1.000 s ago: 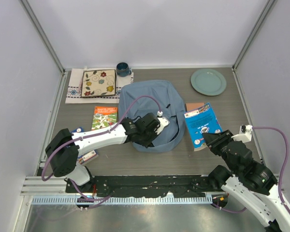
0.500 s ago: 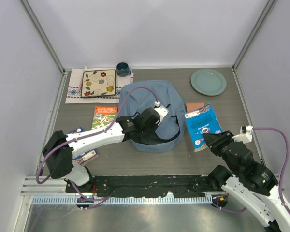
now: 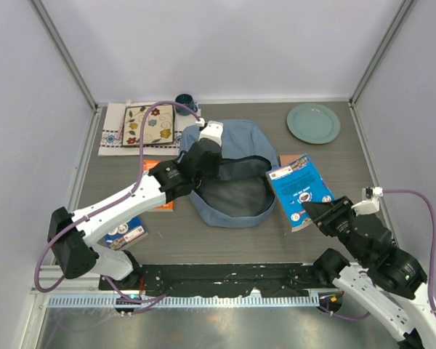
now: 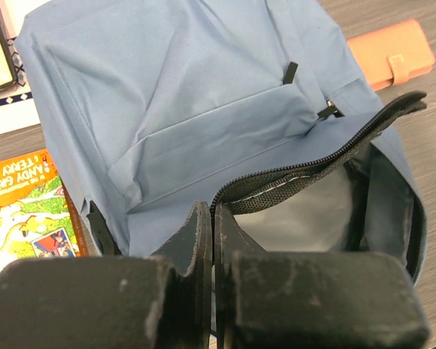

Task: Pack the student bag
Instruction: Place the book in the student bag.

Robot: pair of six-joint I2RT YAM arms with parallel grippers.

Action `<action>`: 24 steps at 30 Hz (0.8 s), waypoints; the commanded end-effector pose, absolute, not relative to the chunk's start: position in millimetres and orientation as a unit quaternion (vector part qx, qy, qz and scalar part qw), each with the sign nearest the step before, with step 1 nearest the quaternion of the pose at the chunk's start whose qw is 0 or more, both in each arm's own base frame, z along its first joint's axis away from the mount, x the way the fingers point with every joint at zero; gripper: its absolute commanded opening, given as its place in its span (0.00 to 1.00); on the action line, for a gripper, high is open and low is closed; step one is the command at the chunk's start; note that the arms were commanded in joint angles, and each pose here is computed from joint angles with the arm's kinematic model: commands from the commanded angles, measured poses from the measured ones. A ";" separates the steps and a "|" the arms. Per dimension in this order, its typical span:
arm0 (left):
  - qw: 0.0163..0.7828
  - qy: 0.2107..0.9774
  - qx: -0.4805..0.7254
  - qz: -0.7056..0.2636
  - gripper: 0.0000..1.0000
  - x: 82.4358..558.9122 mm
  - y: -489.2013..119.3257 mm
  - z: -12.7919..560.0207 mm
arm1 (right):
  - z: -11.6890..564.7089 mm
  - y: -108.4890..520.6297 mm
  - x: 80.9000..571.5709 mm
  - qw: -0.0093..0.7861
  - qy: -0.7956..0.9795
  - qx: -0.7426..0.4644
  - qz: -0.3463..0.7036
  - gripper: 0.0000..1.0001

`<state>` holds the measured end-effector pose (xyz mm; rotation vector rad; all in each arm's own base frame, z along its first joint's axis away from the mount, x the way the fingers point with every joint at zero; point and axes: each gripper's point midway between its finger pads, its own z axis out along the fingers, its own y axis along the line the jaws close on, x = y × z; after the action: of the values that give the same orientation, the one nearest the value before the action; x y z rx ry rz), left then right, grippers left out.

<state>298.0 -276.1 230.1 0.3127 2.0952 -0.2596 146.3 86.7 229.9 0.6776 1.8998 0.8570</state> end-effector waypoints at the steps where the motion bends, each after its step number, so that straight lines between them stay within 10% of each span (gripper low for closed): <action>1: 0.546 0.820 0.047 -0.164 0.00 309.9 -280.3 288.3 | 300.9 97.6 134.1 0.469 0.711 0.261 0.454 0.01; 10: 0.541 0.811 0.029 -0.222 0.00 307.3 -298.5 293.2 | 258.0 154.6 111.9 0.301 0.760 0.247 0.521 0.01; 24: 0.537 0.787 0.082 -0.294 0.00 276.5 -313.6 293.8 | 216.4 195.4 161.7 0.265 0.717 0.313 0.563 0.01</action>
<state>285.7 -299.0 252.5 0.1838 2.0268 -0.5202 132.8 175.6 161.3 0.8261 2.1892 1.2845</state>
